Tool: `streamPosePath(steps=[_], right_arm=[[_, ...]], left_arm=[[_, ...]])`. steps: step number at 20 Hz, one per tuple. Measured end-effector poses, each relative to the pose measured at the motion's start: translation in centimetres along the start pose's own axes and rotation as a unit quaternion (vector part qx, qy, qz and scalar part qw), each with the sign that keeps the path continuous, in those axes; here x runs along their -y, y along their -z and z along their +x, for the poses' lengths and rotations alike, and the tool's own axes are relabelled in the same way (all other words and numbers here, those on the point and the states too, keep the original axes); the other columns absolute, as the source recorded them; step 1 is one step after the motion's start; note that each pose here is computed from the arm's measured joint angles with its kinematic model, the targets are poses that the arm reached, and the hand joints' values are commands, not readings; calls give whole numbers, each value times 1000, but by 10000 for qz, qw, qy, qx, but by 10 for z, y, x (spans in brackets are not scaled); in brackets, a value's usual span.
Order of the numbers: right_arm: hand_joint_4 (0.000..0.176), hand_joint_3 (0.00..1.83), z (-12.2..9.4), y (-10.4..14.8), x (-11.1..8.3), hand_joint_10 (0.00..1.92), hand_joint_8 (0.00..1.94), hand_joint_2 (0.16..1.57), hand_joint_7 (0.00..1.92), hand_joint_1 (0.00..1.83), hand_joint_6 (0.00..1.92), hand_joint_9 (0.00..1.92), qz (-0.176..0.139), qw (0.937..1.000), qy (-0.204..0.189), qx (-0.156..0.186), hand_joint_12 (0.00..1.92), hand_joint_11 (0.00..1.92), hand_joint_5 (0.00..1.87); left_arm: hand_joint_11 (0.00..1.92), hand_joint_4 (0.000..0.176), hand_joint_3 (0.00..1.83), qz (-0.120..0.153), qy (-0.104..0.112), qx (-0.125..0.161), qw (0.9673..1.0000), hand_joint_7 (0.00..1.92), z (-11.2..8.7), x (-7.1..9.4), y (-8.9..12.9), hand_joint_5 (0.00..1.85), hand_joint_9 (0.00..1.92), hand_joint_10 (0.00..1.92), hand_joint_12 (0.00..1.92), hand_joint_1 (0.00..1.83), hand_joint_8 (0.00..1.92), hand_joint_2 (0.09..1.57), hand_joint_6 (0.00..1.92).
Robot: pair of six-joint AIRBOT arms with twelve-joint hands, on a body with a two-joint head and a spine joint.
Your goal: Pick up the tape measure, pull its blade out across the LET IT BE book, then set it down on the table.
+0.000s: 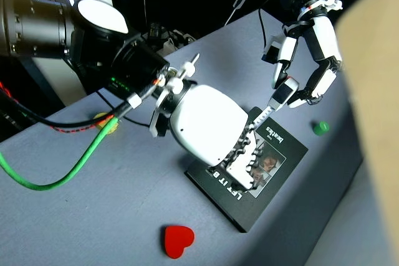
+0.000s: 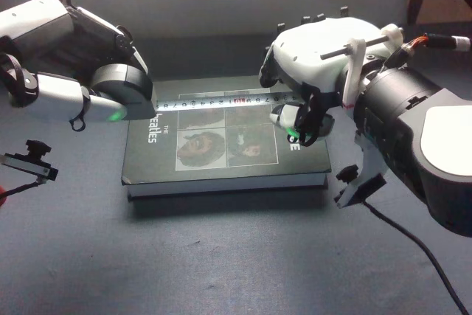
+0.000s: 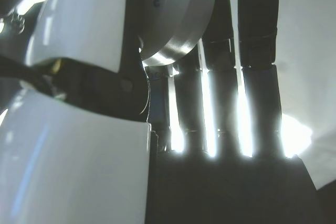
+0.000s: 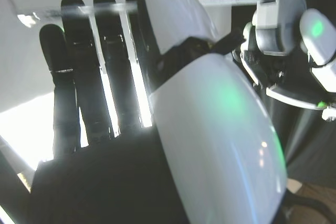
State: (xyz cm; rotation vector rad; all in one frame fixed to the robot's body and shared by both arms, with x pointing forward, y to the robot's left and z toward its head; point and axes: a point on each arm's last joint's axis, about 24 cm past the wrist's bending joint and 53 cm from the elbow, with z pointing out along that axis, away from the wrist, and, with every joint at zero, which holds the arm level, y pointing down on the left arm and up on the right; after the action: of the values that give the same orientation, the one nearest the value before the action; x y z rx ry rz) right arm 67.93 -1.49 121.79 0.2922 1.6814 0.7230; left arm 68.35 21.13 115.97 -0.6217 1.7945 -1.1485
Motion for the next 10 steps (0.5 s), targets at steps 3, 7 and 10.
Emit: streamPosePath(steps=[3, 7, 10], right_arm=[[0, 0, -1, 0, 0, 57, 7, 1183, 799, 1020, 0, 766, -19, 10000, 30, 26, 1162, 283, 753], [0, 0, -2, 0, -2, 55, 8, 1184, 804, 1019, 4, 767, -43, 10000, 55, 41, 1165, 286, 761], [0, 0, -2, 0, -2, 61, 14, 1182, 820, 1020, 0, 783, -49, 10000, 60, 46, 1169, 295, 755]], left_arm=[[941, 0, 0, -2, 0, -1, 10000, 1149, 0, 0, 0, 988, 1009, 1095, 921, 1389, 667, 1067, 835], [939, 0, 0, -2, -1, -1, 10000, 1153, 0, 0, 0, 986, 1004, 1097, 917, 1389, 663, 1068, 837], [940, 0, 0, -1, 6, 2, 10000, 1153, 0, 0, 0, 984, 1004, 1099, 915, 1389, 668, 1068, 831]])
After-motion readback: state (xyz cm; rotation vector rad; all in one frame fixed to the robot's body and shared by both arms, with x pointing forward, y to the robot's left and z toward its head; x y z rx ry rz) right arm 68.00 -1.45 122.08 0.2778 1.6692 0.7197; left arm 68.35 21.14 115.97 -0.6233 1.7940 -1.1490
